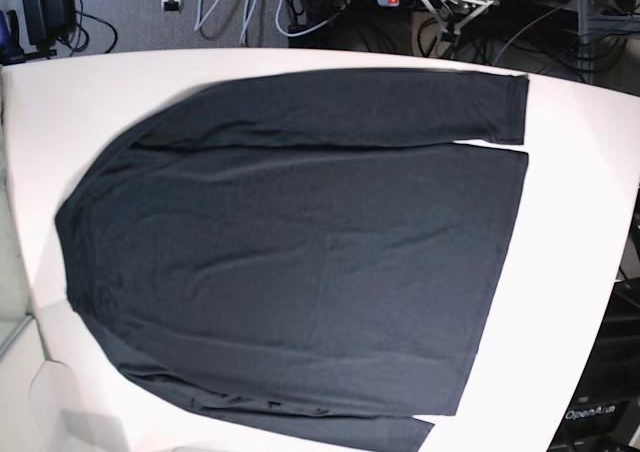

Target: Fold the T-shirt properly

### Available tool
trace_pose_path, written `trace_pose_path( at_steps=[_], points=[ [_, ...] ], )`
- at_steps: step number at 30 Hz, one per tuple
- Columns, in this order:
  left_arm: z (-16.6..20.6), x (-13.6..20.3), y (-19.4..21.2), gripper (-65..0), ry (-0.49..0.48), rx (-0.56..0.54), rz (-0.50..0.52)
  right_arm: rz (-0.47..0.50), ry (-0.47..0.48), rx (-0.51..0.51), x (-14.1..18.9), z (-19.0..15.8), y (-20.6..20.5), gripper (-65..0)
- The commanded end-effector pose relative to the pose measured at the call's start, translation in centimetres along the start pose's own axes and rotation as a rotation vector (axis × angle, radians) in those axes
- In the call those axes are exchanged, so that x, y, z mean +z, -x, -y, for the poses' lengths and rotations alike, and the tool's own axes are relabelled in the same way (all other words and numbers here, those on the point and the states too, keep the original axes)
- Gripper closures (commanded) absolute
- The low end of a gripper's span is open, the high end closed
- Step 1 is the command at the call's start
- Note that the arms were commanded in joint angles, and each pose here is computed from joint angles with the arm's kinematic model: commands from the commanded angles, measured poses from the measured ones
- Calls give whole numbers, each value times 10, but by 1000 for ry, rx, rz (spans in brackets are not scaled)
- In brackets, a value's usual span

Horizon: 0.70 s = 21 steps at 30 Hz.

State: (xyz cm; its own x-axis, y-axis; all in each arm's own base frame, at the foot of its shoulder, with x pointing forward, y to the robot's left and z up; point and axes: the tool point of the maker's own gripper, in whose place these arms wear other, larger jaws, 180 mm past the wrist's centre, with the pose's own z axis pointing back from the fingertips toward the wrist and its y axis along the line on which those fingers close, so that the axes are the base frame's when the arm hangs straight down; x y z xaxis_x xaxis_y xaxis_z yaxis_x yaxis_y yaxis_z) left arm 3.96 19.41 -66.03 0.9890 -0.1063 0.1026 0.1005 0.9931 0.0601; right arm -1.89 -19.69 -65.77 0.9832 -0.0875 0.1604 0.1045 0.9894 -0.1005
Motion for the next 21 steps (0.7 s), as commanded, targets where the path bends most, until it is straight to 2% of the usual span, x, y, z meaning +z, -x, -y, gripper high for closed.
trace_pose_path(
  at_steps=[1, 3, 6, 8, 21],
  points=[
    [-4, 0, -2, 0, -8, -5, 17, 3, 17, -3, 1, 4, 2, -22],
    [-4, 1, -8, 0, -9, 1, 56, 3, 21, -25, 1, 4, 3, -2],
    [-4, 1, -13, 0, -2, -6, 86, 24, 32, -50, 4, 7, 9, -5],
    [-6, 1, -13, 0, -3, -6, 86, 50, 34, -49, 4, 9, 5, -5],
    [-6, 1, -12, 0, -1, -8, 85, 46, 35, -47, 6, 10, 11, -4]
  ],
)
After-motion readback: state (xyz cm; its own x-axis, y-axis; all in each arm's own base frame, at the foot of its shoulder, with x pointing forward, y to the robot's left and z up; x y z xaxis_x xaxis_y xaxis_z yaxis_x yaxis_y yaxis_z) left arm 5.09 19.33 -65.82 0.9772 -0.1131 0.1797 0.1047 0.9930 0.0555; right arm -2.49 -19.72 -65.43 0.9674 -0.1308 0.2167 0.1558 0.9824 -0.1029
